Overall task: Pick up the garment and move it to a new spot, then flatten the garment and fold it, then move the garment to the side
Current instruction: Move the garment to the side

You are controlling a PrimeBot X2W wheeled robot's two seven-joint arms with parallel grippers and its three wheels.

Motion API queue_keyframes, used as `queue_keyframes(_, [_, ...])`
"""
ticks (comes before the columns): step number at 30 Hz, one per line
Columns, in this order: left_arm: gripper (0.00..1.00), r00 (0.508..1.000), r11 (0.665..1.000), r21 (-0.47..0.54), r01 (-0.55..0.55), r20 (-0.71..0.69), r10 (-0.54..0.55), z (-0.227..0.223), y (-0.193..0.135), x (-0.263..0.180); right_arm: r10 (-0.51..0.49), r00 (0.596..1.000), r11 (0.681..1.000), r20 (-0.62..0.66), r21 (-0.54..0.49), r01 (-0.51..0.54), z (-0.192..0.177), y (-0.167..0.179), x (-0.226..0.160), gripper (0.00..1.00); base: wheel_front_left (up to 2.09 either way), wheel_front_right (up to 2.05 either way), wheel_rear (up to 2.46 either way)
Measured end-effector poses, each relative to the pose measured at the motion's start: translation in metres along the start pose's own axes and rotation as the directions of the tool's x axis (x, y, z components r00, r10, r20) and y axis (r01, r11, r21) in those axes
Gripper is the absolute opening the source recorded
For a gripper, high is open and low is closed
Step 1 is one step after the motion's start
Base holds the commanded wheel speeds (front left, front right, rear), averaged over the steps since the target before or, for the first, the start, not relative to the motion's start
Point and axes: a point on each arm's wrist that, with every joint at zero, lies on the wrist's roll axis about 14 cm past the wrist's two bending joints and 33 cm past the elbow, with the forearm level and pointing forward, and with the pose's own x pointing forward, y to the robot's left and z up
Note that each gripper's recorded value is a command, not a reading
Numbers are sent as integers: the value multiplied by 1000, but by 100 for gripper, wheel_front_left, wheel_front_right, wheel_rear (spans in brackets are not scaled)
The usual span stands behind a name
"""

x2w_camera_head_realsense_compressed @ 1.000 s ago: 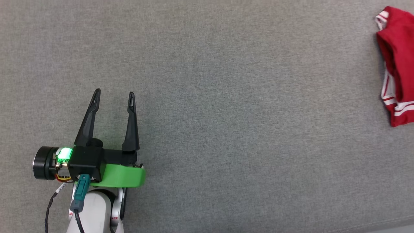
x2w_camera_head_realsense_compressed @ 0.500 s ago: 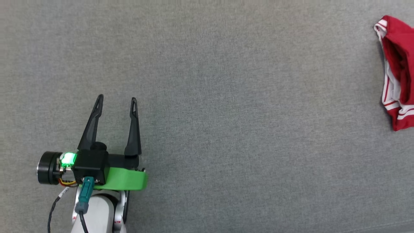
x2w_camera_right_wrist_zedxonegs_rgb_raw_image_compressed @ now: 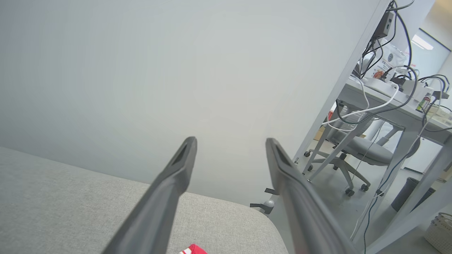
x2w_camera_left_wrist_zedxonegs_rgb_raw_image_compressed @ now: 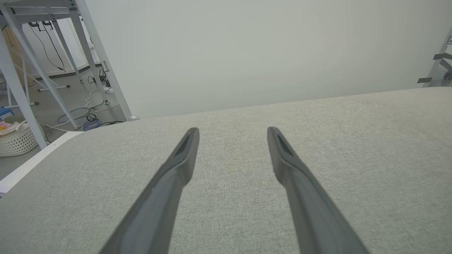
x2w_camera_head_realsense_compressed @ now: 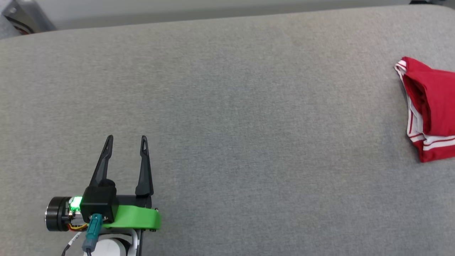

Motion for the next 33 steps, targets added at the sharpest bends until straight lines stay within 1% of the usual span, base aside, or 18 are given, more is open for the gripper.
queue_keyframes(2, [100, 1000, 1000, 0, -26, 6, 26, 5, 7, -7, 4, 997, 998, 78, 55, -8, 21, 21, -5, 100, 0, 0, 0])
queue_keyframes(5, [100, 998, 998, 5, -66, 12, 66, 10, 18, -16, 26, 989, 988, 145, 144, -47, 40, 55, -15, 100, 0, 0, 0])
queue_keyframes(9, [100, 994, 994, 6, -107, 15, 107, 16, 29, -31, 86, 987, 965, 132, 234, -116, 38, 98, -36, 100, 0, 0, 0])
queue_keyframes(15, [100, 990, 990, 10, -141, 28, 141, 24, 39, -47, 148, 986, 927, 82, 336, -167, 28, 141, -60, 100, 0, 0, 0])
queue_keyframes(22, [100, 988, 989, 3, -151, 35, 151, 28, 42, -61, 168, 986, 905, -9, 399, -150, 9, 159, -93, 100, 0, 0, 0])
queue_keyframes(26, [100, 991, 991, -3, -134, 22, 134, 25, 39, -67, 162, 985, 903, -57, 412, -125, -1, 159, -112, 100, 0, 0, 0])
queue_keyframes(33, [100, 994, 994, -10, -109, 14, 110, 23, 33, -74, 138, 986, 903, -90, 420, -88, -4, 153, -133, 100, 0, 0, 0])
